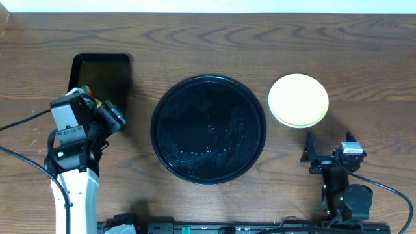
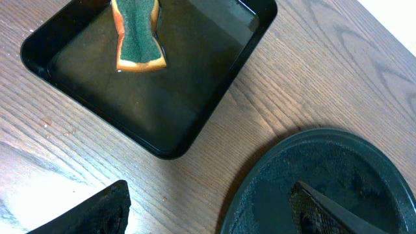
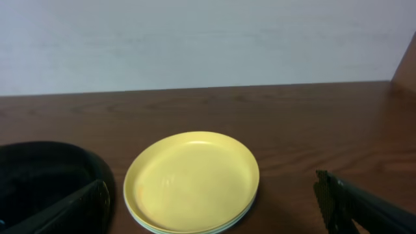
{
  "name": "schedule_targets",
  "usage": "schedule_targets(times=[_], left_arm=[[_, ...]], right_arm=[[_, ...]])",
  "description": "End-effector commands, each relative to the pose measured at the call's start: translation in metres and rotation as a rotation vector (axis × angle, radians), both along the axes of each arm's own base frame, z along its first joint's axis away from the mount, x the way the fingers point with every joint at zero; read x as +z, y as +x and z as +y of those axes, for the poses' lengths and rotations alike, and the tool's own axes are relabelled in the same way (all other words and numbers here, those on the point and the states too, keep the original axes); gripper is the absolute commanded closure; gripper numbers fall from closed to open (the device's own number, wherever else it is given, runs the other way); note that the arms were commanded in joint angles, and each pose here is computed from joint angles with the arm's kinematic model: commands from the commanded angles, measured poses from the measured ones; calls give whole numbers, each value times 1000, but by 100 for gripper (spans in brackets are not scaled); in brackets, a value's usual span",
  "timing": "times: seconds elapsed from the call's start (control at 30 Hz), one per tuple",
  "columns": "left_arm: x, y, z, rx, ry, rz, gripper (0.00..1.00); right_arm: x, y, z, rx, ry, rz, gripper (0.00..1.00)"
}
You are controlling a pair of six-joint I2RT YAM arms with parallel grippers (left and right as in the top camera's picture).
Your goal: Clean dirty plates on tray and stack at the side
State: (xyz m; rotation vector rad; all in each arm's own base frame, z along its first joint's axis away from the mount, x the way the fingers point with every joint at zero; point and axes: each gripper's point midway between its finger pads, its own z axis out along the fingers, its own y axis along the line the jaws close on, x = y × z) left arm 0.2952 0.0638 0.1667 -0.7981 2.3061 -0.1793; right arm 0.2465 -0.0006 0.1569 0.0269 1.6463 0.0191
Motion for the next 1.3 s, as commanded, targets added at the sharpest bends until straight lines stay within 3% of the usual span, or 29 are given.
schedule_targets(times=[0.0, 1.27], left_arm=[[5, 2, -1, 2, -10, -13, 22], [-2, -6, -3, 1, -13, 31, 21]], right_arm=[[-1, 0, -5, -17, -73, 1, 1], [0, 0, -3, -9, -71, -1, 1]])
